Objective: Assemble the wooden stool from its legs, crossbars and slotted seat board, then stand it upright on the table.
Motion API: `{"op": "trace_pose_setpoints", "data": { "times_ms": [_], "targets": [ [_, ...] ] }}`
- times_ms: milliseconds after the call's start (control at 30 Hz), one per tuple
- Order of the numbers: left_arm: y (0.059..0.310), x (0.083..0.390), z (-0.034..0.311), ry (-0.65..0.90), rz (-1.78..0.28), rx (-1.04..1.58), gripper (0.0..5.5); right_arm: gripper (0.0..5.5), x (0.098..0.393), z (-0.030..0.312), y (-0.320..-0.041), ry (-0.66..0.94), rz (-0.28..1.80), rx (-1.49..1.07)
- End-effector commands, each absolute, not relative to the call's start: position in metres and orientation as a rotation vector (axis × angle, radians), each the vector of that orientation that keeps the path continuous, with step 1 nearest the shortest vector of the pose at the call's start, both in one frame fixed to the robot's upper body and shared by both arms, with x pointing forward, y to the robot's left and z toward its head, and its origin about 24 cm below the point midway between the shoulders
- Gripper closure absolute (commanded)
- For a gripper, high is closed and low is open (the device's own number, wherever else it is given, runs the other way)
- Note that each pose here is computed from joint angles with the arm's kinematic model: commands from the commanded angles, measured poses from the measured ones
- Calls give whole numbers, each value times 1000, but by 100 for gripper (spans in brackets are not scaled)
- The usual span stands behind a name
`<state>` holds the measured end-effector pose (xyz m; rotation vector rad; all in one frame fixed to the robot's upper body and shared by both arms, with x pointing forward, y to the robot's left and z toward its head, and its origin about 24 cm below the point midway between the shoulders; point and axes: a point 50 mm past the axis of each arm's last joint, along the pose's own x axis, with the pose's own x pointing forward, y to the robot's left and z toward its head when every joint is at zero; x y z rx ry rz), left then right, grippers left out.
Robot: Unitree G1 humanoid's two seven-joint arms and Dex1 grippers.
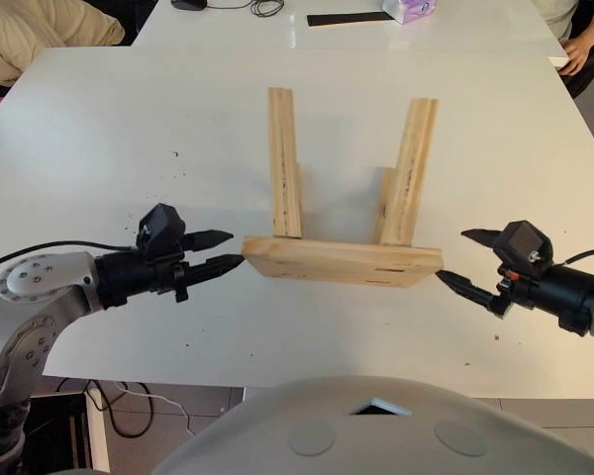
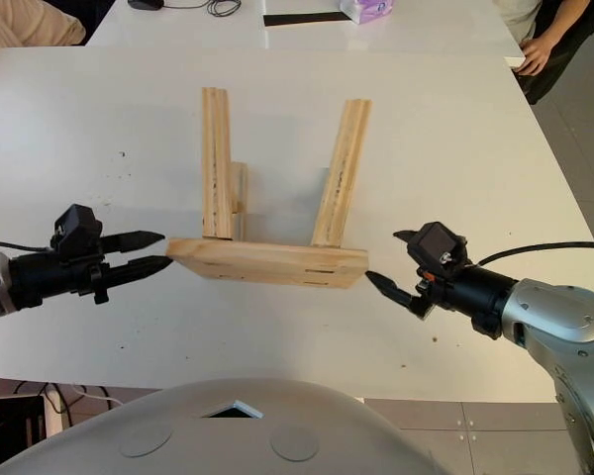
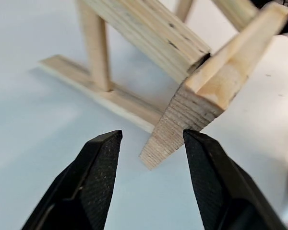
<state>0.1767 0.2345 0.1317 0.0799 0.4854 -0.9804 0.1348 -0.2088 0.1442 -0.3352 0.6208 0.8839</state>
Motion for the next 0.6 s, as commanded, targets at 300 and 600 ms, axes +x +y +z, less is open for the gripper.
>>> {"op": "trace_pose_setpoints", "data": {
  "times_ms": [300,600],
  "targets": [
    [268,189,91,474,-1001,298,311,150,140,103,-261,762,984,-381],
    [251,197,49,369,-1188,302,264,150,124,72,-217,704,1180,-356]
  ]
}}
